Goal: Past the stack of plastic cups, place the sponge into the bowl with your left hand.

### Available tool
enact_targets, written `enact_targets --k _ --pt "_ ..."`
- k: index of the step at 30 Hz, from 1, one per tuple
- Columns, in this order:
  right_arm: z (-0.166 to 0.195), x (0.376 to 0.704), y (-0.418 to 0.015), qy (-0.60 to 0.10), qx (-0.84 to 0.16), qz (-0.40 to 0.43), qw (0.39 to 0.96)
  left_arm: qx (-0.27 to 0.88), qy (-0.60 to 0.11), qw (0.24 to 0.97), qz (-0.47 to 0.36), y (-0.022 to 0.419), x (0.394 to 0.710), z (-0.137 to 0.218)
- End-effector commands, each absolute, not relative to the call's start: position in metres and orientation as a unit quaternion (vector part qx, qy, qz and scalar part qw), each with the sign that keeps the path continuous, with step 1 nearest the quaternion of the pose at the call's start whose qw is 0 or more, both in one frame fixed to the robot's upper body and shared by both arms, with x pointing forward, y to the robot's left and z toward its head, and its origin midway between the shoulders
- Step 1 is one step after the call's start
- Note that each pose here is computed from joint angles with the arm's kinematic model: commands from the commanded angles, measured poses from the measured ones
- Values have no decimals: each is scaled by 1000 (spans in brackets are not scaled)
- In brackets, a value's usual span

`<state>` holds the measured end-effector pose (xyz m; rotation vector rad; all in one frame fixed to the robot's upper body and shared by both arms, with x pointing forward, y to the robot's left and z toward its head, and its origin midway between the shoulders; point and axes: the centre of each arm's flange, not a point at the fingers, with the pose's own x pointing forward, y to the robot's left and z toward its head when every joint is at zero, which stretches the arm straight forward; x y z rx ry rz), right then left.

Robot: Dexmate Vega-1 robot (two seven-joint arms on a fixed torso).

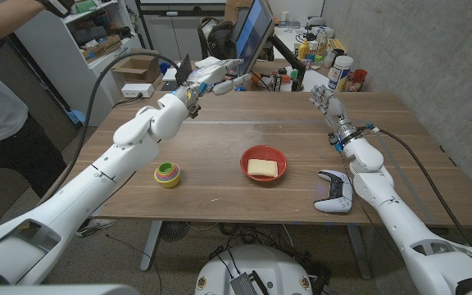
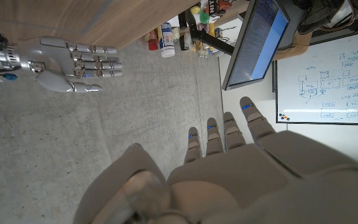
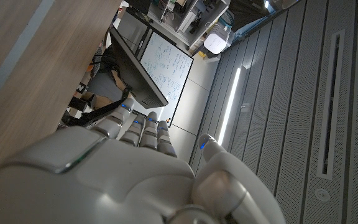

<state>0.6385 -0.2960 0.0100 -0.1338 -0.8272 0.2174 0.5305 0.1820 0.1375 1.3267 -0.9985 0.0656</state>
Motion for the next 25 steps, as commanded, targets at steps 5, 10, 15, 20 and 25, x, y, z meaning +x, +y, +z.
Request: enact_targets --k 5,10,15,20,25 --pt "-2 613 -291 -406 -61 88 908 496 -473 729 9 209 527 137" --pt "-9 599 -287 -411 -58 81 906 468 -480 742 0 217 525 137" --pt "-18 583 -289 -417 -57 68 905 462 -484 743 -8 226 521 137" --pt "-27 579 -287 -411 -59 71 907 438 -484 757 -10 232 533 126" --pt "-32 588 -286 -411 -51 78 907 454 -471 756 -19 231 542 122"
